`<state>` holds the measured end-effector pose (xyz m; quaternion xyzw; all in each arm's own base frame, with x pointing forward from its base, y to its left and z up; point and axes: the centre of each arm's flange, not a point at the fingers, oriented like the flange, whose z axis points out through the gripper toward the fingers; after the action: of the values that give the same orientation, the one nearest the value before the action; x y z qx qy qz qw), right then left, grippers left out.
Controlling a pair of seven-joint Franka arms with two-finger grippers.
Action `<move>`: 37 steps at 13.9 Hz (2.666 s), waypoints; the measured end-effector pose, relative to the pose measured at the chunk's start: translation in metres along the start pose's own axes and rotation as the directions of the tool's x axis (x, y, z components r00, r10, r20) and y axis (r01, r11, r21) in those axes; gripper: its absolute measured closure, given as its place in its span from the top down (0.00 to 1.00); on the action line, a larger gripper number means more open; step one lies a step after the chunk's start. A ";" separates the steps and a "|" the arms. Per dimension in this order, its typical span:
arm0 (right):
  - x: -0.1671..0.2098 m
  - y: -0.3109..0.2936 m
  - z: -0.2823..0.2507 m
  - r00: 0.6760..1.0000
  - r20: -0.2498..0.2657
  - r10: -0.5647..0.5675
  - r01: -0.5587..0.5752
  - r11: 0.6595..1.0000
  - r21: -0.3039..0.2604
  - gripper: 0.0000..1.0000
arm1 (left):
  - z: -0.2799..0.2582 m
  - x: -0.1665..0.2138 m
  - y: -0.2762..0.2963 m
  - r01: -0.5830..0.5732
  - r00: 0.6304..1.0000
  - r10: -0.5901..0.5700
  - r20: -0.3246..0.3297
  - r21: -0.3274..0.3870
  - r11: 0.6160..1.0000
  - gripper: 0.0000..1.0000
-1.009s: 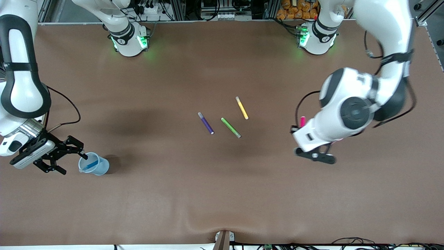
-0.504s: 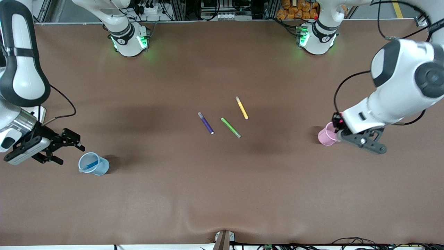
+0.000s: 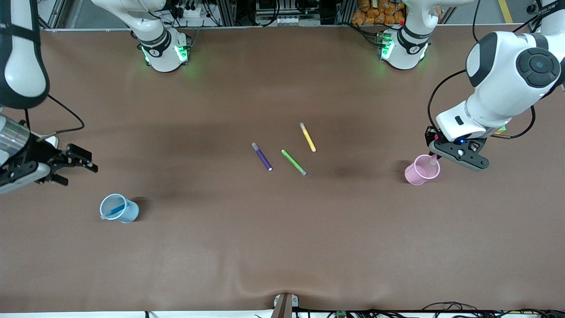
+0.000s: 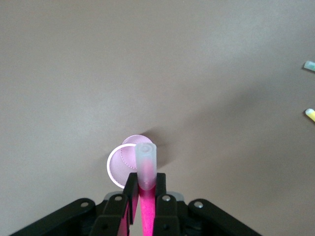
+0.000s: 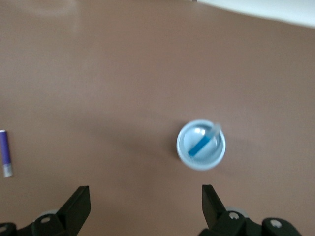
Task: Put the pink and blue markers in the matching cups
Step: 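Carry the pink marker over the pink cup while the right gripper withdraws, then lower the pink marker into the pink cup with the left gripper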
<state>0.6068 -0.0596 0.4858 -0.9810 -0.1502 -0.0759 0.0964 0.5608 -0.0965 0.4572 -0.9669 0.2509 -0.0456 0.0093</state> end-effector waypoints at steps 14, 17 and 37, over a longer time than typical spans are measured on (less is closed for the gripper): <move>-0.029 -0.027 -0.100 0.897 0.244 0.368 -0.344 0.929 -0.134 1.00 | 0.086 -0.051 -0.058 -0.189 0.971 0.186 -0.150 -0.004 0.982 0.18; -0.029 -0.032 -0.117 0.896 0.233 0.378 -0.353 0.925 -0.143 1.00 | 0.096 -0.046 -0.053 -0.208 0.958 0.192 -0.212 -0.058 0.976 0.18; -0.028 -0.067 -0.137 0.928 0.215 0.304 -0.273 0.949 -0.160 1.00 | 0.149 -0.066 -0.072 -0.459 0.846 0.406 -0.346 -0.085 0.884 0.18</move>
<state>0.5433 -0.0341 0.6245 -0.9985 -0.0095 0.0473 0.0251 0.5524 -0.0026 0.3060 -0.8621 0.4640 -0.1767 -0.1009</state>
